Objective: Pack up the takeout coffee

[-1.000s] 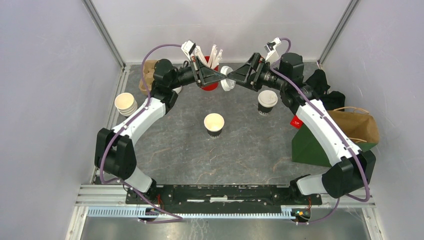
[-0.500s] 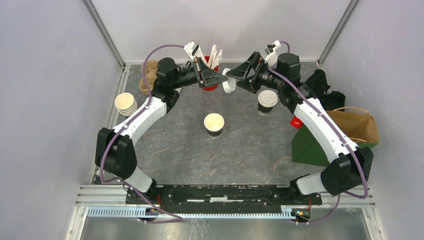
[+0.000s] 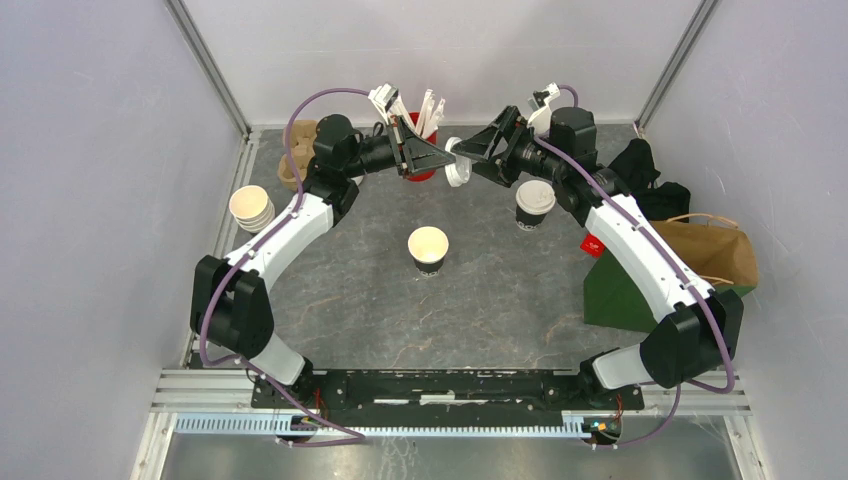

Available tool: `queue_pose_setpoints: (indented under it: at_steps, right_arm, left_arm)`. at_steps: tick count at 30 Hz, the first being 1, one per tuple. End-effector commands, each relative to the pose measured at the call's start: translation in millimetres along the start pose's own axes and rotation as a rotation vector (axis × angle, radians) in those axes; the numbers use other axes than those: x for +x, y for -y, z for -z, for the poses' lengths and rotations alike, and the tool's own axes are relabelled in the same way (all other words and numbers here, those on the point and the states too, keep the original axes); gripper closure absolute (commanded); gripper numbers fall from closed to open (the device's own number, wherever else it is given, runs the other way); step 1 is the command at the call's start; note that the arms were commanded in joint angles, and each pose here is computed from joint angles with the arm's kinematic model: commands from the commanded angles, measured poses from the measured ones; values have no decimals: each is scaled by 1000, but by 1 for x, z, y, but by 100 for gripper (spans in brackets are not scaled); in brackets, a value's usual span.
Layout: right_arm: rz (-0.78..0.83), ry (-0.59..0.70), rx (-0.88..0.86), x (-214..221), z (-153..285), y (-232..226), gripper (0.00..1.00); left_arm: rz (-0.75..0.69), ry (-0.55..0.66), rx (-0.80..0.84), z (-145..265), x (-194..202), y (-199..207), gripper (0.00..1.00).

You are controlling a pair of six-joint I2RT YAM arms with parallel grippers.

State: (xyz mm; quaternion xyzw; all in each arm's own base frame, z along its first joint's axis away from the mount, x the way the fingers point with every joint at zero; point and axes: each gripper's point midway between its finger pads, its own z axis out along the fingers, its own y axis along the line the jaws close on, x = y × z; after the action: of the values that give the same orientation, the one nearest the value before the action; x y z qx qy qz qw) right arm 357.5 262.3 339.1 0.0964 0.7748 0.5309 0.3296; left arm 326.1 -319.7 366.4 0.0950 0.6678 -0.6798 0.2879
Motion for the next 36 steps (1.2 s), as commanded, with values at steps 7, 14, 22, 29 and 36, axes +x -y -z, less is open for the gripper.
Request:
queue_pose_setpoints:
  at_steps: [7, 14, 22, 29, 36]
  right_arm:
    - [41, 44, -19, -12, 1, -16, 22]
    - [125, 37, 42, -9, 4, 0, 23]
    - [574, -125, 210, 16, 24, 66, 21]
    - [887, -300, 308, 58, 19, 77, 21]
    - [1107, -460, 432, 96, -18, 64, 21]
  left_arm:
    - [-104, 19, 3, 2, -5, 19, 71]
    - [-180, 42, -150, 21, -6, 7, 31]
    - [7, 91, -1008, 140, 13, -117, 20]
    - [160, -55, -871, 130, 82, -142, 15]
    - [207, -14, -1077, 162, 101, -185, 22]
